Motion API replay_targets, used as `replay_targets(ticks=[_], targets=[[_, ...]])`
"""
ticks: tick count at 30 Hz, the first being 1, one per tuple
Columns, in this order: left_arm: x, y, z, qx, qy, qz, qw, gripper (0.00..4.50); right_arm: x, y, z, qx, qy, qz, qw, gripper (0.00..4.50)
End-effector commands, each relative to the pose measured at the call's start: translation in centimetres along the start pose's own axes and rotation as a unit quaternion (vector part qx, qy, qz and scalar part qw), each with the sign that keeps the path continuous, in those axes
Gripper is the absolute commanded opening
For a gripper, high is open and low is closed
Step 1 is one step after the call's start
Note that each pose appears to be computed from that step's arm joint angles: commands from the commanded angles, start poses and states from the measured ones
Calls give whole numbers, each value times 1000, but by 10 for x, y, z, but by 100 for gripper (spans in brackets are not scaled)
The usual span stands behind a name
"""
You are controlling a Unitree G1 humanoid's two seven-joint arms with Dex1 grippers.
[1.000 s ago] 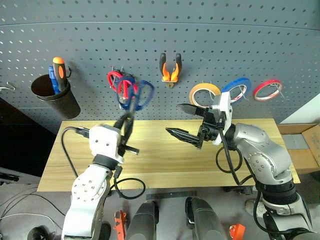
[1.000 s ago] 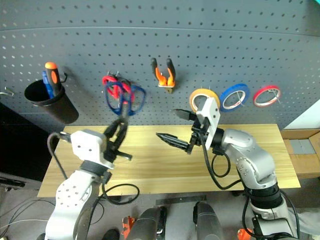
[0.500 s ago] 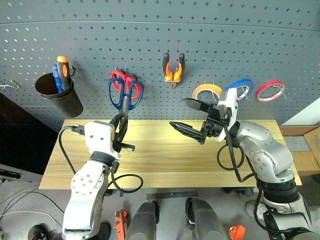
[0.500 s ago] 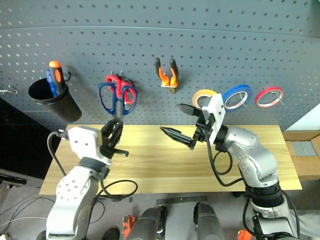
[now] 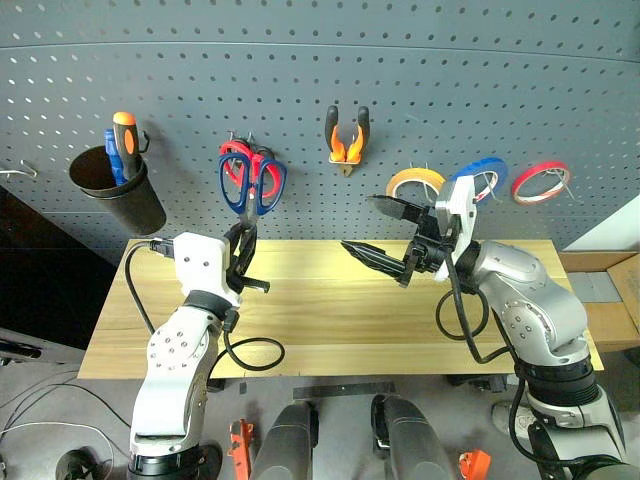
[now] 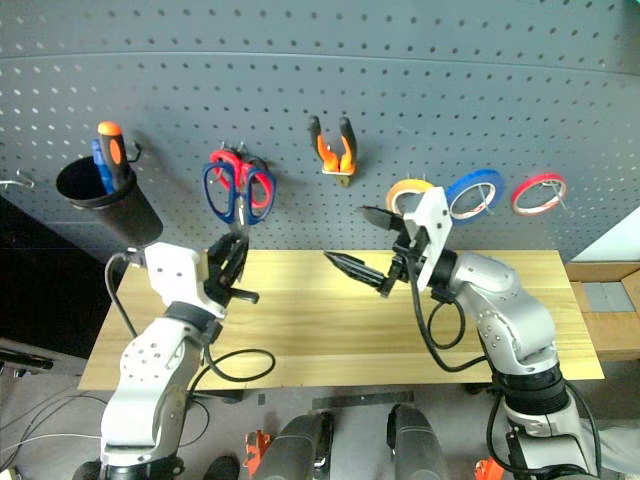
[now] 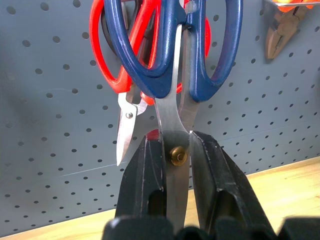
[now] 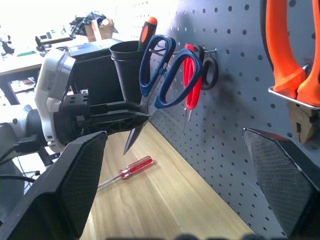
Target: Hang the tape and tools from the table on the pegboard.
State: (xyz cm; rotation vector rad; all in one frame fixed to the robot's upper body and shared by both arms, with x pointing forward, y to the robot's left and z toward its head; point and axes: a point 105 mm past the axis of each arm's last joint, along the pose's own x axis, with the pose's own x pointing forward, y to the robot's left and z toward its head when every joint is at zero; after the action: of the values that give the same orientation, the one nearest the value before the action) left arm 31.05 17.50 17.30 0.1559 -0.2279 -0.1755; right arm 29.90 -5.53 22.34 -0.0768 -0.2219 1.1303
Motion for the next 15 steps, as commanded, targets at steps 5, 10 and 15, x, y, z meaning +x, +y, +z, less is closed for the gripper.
replay_targets(ticks=[5,10,15], targets=[[24,19,-14,-31,30,30,999,41,2,2,9,-20,-13,3,1000,450],[28,29,-21,-38,48,41,997,114,2,3,7,-19,-8,0,1000,450],[25,48,-21,-44,46,80,995,272,0,4,5,-15,-5,-2,1000,450]])
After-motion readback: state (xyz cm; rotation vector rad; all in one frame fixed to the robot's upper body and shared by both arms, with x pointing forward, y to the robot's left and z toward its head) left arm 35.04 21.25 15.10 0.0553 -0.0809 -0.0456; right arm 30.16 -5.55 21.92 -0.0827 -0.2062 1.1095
